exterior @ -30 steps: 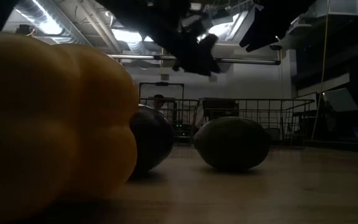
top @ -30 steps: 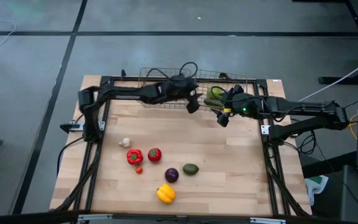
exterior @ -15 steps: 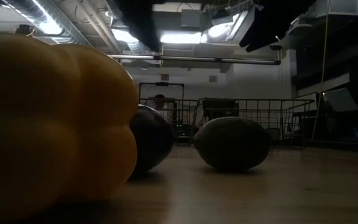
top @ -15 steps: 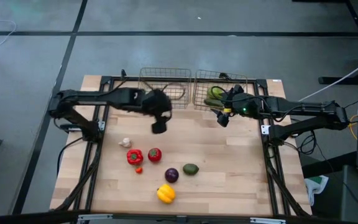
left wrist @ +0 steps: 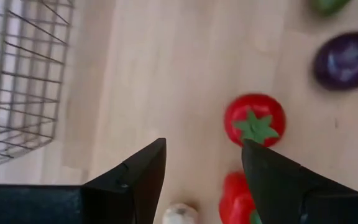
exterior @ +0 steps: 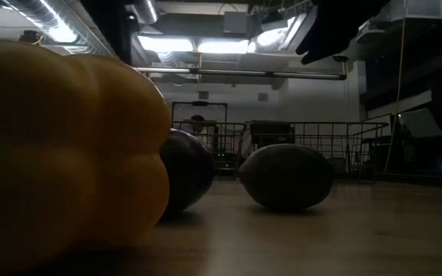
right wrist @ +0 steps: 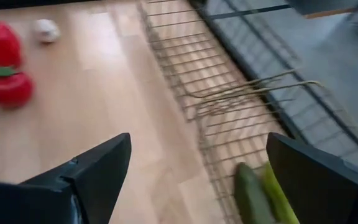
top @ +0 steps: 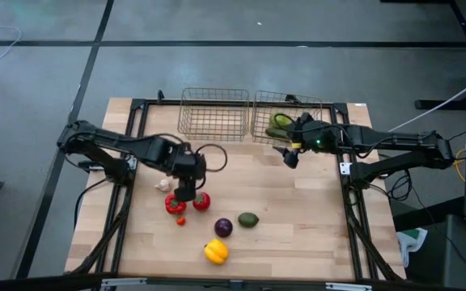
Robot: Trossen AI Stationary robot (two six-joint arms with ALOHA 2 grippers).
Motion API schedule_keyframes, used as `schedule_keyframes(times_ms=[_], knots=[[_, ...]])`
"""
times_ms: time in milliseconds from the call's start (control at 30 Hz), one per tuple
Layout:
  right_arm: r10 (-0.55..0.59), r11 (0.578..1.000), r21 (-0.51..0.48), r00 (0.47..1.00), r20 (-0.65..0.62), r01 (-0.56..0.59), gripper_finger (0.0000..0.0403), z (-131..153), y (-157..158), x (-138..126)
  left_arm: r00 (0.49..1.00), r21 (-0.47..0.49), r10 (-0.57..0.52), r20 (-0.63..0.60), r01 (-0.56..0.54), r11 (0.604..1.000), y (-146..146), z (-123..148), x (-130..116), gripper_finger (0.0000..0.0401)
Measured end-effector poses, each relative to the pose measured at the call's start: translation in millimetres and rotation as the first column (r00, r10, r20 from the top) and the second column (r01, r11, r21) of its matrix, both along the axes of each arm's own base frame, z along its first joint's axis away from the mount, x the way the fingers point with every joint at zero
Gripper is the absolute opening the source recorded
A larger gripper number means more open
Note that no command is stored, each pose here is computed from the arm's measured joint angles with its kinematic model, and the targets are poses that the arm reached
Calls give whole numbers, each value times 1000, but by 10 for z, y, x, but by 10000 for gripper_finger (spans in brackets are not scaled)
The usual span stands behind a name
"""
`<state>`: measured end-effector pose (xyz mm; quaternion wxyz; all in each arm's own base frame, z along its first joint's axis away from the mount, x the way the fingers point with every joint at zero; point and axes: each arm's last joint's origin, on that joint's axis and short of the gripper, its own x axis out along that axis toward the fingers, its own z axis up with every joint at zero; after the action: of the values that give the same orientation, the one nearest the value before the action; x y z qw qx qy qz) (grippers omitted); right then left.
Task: Sort produce into baskets
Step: Put the white garlic into the right gold wire basket
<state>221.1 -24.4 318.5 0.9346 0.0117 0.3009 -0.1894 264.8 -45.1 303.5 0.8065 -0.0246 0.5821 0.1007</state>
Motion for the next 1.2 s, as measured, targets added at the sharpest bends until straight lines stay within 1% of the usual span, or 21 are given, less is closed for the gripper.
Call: schedule_keyframes(times_ms=[167, 267, 333, 467, 533, 767, 867, 933, 1067, 1200], knots=[[102, 992, 74, 995, 9, -102, 374, -5, 35, 9, 998, -4, 11, -64, -12, 1000, -151, -165, -86, 205], [126, 988, 93, 992, 12, -127, 374, -6, 44, 12, 987, 17, 30, -156, -28, 999, -186, -262, -193, 205], [127, 987, 93, 992, 13, -128, 374, -6, 45, 11, 975, 34, 64, -215, -58, 998, -187, -314, -262, 205], [127, 987, 93, 992, 12, -128, 374, -6, 45, 11, 933, 86, 138, -333, -115, 990, -159, -424, -410, 205], [127, 987, 93, 992, 12, -128, 374, -7, 45, 11, 910, 102, 156, -383, -126, 987, -147, -493, -473, 205], [127, 987, 93, 992, 12, -128, 374, -7, 45, 11, 833, 103, 146, -534, -107, 989, -117, -818, -667, 205], [127, 987, 93, 992, 12, -128, 374, -6, 45, 10, 818, 107, 135, -559, -90, 990, -97, -969, -733, 205], [128, 987, 93, 992, 11, -128, 374, -7, 45, 11, 817, 100, 125, -563, -83, 992, -89, -1052, -766, 205], [128, 987, 93, 992, 12, -128, 374, -7, 45, 11, 820, 93, 117, -561, -78, 993, -75, -1208, -815, 205], [128, 987, 93, 992, 12, -128, 374, -6, 45, 10, 837, 76, 110, -536, -81, 994, -63, -1339, -858, 205]])
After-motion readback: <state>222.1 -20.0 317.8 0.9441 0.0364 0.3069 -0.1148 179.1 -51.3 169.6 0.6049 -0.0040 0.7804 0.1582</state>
